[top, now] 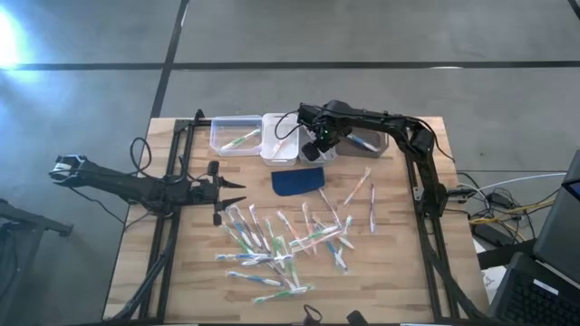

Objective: Pick & Place Toothbrushes
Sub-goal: Put the violet toothbrush into the gray bin

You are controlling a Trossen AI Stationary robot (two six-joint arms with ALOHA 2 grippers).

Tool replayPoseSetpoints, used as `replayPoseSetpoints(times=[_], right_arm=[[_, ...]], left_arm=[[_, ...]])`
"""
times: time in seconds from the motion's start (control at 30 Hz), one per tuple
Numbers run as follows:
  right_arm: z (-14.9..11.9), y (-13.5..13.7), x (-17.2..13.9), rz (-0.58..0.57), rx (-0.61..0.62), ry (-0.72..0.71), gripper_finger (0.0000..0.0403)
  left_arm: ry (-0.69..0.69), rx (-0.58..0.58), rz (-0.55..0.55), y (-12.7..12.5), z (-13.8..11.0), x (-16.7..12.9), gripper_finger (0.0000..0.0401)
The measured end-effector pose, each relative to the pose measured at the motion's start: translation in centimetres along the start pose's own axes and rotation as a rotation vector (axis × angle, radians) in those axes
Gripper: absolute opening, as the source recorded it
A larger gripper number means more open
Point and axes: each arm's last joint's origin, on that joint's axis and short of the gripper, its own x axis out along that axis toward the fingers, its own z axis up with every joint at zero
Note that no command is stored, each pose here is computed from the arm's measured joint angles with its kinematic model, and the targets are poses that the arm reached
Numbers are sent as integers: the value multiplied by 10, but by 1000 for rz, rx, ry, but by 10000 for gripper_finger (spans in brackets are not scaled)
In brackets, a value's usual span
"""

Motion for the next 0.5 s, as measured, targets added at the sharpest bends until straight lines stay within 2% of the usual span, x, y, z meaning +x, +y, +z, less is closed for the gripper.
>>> replayPoseSetpoints(times=[0.5], right_arm=[[1,2,11,22,3,-31,22]], left_arm=[[0,0,0,0,0,0,147]])
